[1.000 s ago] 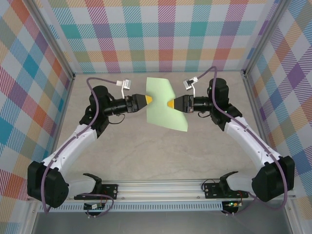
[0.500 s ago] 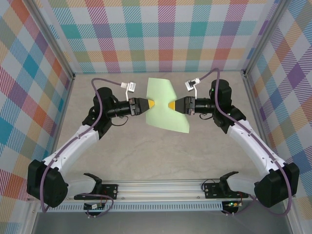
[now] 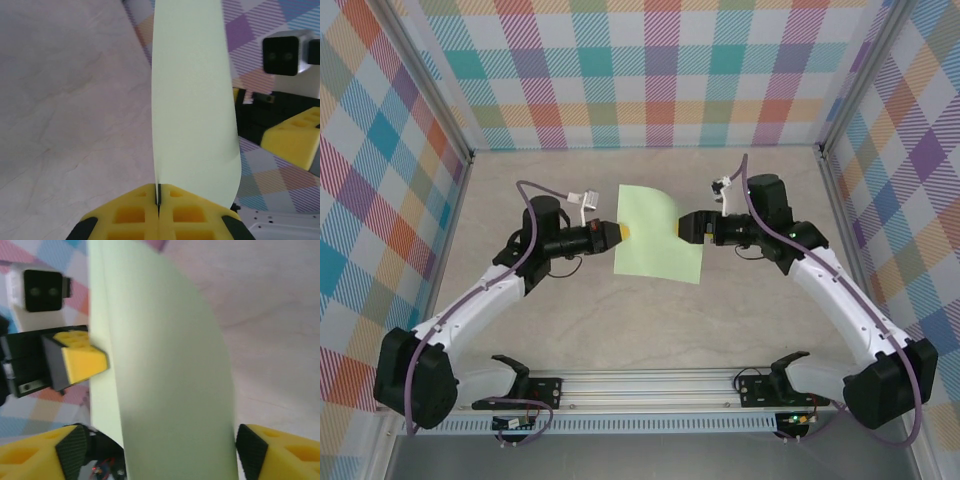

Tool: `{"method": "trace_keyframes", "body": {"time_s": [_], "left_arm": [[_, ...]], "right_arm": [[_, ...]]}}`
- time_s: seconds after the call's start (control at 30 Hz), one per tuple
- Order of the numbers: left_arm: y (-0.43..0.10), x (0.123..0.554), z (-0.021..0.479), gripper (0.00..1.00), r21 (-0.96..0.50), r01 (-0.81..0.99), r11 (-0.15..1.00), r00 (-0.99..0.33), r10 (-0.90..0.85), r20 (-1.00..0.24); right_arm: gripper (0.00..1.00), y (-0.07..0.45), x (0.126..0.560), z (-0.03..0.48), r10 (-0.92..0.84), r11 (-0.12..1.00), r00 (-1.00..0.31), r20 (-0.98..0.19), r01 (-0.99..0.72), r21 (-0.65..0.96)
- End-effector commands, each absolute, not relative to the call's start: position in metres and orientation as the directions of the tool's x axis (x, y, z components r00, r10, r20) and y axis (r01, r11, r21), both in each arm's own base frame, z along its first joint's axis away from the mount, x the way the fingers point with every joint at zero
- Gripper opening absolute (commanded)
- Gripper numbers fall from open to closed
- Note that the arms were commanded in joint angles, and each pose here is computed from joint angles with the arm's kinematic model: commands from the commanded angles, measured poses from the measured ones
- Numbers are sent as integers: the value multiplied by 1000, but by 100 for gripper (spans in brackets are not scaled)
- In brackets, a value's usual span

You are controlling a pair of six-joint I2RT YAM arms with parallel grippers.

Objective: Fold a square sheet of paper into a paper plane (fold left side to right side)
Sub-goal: Place a square sheet of paper at the center of the table.

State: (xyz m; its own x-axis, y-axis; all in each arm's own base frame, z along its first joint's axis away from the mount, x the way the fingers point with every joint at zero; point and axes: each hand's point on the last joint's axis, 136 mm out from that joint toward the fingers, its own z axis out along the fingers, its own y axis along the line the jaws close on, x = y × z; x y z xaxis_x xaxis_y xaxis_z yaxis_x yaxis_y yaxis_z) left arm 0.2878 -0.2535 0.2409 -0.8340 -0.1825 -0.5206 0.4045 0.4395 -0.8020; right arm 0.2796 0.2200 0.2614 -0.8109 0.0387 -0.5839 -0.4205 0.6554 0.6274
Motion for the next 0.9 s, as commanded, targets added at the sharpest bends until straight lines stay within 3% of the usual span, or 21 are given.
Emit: {"method": "trace_keyframes", "body": {"time_s": [0.0,0.17,0.33,0.53,0.87], "left_arm": [[-243,292,169,1,-773,260,578,-890,-166,-424],[-223,297,85,0,-681,73,729,-934,-190,-302],[-212,302,54,0,-625,11,780,-932,-219,-290],[-208,303,56,0,-584,34,811,-935,-181,-305],[-217,306,66,0,-601,67,797,-942,-148,-302]], "right_arm": [[92,182,279,214,-8,831,-830,-558,-315,458],[90,189,274,168,11,814,-882,-471,-265,517],[54,225,279,126,73,714,-945,-320,-175,678],[28,251,295,96,61,709,-960,-273,-151,689],[24,268,302,37,18,771,-986,-166,-92,630]]}}
